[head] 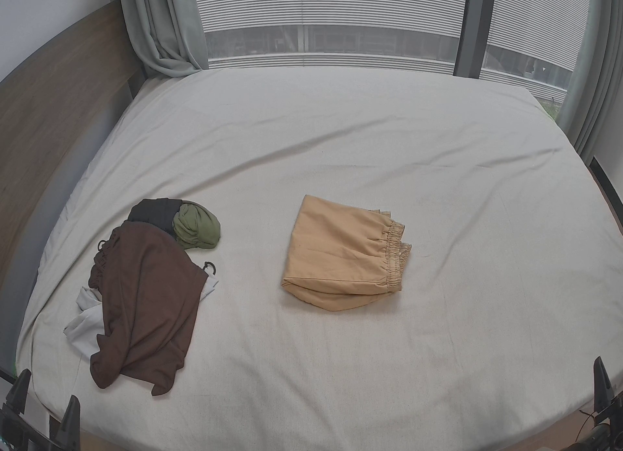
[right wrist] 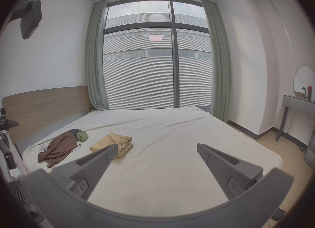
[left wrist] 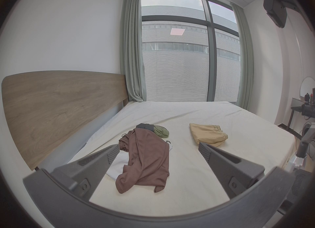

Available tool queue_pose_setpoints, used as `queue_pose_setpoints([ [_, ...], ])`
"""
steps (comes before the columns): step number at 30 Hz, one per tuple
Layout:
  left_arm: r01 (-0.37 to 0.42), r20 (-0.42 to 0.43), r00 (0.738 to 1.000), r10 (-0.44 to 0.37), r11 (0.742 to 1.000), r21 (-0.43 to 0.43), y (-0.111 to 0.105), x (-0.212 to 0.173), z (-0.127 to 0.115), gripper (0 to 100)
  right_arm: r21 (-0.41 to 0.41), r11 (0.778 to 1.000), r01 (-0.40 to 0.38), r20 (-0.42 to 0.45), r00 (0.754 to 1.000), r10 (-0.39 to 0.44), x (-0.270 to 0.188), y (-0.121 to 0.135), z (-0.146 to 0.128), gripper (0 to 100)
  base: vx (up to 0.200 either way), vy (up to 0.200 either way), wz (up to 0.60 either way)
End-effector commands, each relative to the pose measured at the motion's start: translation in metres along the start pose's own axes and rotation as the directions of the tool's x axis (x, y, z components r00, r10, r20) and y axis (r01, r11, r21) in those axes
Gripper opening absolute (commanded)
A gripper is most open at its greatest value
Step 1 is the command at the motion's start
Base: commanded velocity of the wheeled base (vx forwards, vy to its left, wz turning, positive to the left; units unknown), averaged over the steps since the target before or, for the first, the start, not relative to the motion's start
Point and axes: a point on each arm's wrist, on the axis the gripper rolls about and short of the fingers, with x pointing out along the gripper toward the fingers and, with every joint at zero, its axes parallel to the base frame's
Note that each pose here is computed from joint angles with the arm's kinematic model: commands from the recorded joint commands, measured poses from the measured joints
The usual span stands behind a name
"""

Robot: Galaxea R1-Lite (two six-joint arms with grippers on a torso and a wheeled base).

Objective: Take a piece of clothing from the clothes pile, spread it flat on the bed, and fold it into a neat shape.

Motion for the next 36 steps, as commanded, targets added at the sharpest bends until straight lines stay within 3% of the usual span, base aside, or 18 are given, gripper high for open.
queue_pose_setpoints([
  [1,0.0,-0.004,1.0,0.0,1.0,0.0,0.0,0.0003,-0.0046,100,0.01,0.999,-0.042,-0.008,0.999,0.042,0.0003,0.0008,-0.005,100,0.0,0.0,0.0],
  [7,0.0,-0.004,1.0,0.0,1.0,0.001,0.0,0.0003,-0.0046,100,0.046,0.997,-0.066,-0.003,0.998,0.067,0.0,0.0014,-0.0047,100,0.0,0.0,0.0],
  [17,0.002,-0.003,1.0,-0.002,1.0,0.0,0.0001,0.0003,-0.0045,100,-0.008,0.999,-0.042,-0.013,0.999,0.042,0.0002,0.0008,-0.0056,100,0.0,0.0,0.0],
  [20,0.002,-0.003,1.0,-0.002,1.0,0.001,0.0001,0.0003,-0.0045,100,-0.025,0.991,-0.129,-0.034,0.991,0.128,0.0001,0.0026,-0.0074,100,0.0,0.0,0.0],
  [30,0.002,-0.004,1.0,-0.002,1.0,0.0,0.0001,0.0003,-0.0046,100,-0.031,0.999,-0.042,-0.037,0.998,0.041,0.0004,0.0007,-0.0078,100,0.0,0.0,0.0],
  [33,0.0,-0.003,1.0,0.0,1.0,-0.002,0.0001,0.0001,-0.0047,100,-0.03,0.999,0.021,-0.086,0.996,-0.024,0.0003,-0.0007,-0.0125,100,0.0,0.0,0.0],
  [36,0.0,-0.001,1.0,0.0,1.0,-0.002,0.0001,0.0001,-0.0045,100,-0.03,0.999,0.011,-0.08,0.997,-0.013,0.0004,-0.0006,-0.0119,100,0.0,0.0,0.0],
])
